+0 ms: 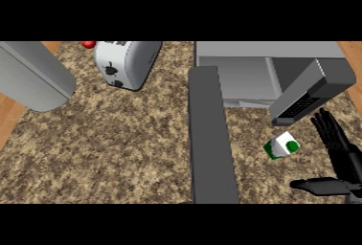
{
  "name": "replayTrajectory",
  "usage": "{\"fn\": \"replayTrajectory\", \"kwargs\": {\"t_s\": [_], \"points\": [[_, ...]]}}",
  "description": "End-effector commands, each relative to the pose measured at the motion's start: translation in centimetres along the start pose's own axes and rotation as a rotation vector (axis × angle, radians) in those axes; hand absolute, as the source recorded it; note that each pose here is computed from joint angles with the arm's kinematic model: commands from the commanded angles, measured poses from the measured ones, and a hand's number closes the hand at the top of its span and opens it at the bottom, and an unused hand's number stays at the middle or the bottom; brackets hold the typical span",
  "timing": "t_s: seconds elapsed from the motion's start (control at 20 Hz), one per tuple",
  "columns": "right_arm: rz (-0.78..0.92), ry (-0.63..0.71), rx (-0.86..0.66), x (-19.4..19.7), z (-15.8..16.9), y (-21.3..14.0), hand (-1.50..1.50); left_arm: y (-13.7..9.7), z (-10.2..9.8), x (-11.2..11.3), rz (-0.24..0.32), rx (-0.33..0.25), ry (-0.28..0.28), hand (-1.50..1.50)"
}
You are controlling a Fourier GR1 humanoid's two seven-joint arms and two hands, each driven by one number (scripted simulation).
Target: Pick up the milk, place it into the microwave and close the microwave
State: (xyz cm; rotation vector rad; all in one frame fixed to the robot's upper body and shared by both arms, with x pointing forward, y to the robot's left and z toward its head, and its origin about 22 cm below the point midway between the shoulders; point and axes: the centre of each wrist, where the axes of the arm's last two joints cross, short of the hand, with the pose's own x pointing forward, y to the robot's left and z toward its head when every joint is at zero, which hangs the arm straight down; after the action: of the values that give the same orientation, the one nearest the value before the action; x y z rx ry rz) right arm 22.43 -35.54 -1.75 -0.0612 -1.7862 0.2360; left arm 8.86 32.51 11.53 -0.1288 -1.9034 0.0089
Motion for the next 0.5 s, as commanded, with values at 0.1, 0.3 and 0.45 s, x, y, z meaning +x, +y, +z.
{"fn": "replayTrajectory", "kwargs": {"t_s": [0.1, 0.3, 0.45], "points": [[0.041, 0.061, -0.002, -5.1, 1.3, 0.0, -1.50, -1.1, 0.6, 2.4, 0.050, -0.044, -0.068, -1.50], [0.053, 0.086, -0.007, -7.0, 2.3, -2.0, -1.50, -0.8, 1.6, 2.0, 0.050, -0.035, -0.055, -1.50], [0.102, 0.076, 0.035, -9.4, 3.1, -1.3, -1.50, 1.3, 1.1, 0.3, 0.041, -0.022, -0.068, -1.50]]}}
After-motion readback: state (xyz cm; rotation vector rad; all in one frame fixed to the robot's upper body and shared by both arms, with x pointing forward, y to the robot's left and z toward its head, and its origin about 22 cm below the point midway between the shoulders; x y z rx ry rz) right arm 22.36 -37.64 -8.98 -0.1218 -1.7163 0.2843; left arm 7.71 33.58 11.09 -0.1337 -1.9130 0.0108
